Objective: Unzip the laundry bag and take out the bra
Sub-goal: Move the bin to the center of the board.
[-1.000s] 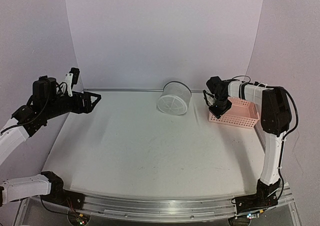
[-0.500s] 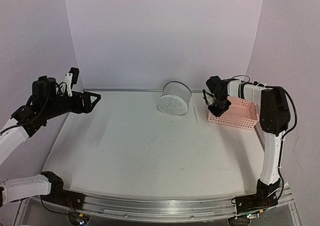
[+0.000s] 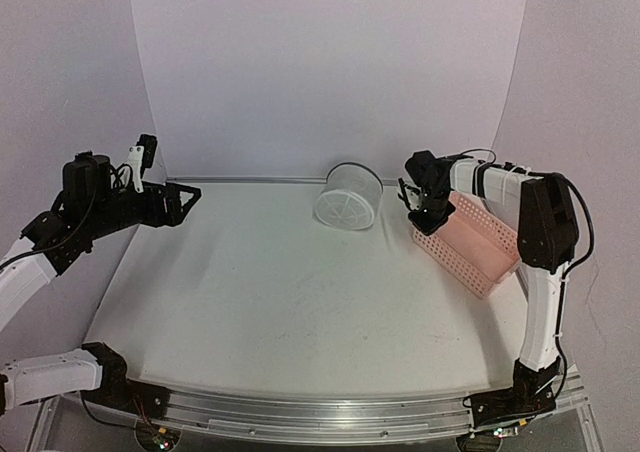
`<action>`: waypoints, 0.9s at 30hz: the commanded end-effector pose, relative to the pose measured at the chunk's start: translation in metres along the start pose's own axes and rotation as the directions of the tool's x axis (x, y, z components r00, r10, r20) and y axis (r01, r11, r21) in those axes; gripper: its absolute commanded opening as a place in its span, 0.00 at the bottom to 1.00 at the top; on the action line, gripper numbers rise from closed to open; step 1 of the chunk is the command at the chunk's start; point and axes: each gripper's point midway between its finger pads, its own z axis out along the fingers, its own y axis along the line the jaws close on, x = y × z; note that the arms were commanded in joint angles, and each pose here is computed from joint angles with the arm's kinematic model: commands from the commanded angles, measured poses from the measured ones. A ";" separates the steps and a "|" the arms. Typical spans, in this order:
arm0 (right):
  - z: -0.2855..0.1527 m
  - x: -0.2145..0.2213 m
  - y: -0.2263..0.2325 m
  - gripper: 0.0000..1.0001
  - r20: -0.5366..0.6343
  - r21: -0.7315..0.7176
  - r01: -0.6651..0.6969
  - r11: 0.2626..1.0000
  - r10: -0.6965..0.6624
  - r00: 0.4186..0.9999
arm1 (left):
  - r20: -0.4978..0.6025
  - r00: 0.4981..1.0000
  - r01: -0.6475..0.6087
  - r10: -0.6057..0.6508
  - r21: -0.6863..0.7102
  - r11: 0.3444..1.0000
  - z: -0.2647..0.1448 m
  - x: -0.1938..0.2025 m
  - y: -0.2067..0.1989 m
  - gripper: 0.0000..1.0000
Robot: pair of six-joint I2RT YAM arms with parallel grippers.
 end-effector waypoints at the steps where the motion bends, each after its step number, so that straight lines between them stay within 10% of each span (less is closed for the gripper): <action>1: -0.040 -0.020 -0.002 0.01 0.092 -0.051 -0.119 0.992 0.124 0.988 | 0.050 0.999 -0.019 0.018 0.017 1.000 -0.009 -0.014 -0.006 1.00; 27: -0.104 -0.022 0.141 0.00 0.094 -0.280 -0.236 0.931 0.272 0.958 | 0.046 0.999 -0.020 0.019 0.027 0.999 -0.010 -0.013 -0.008 1.00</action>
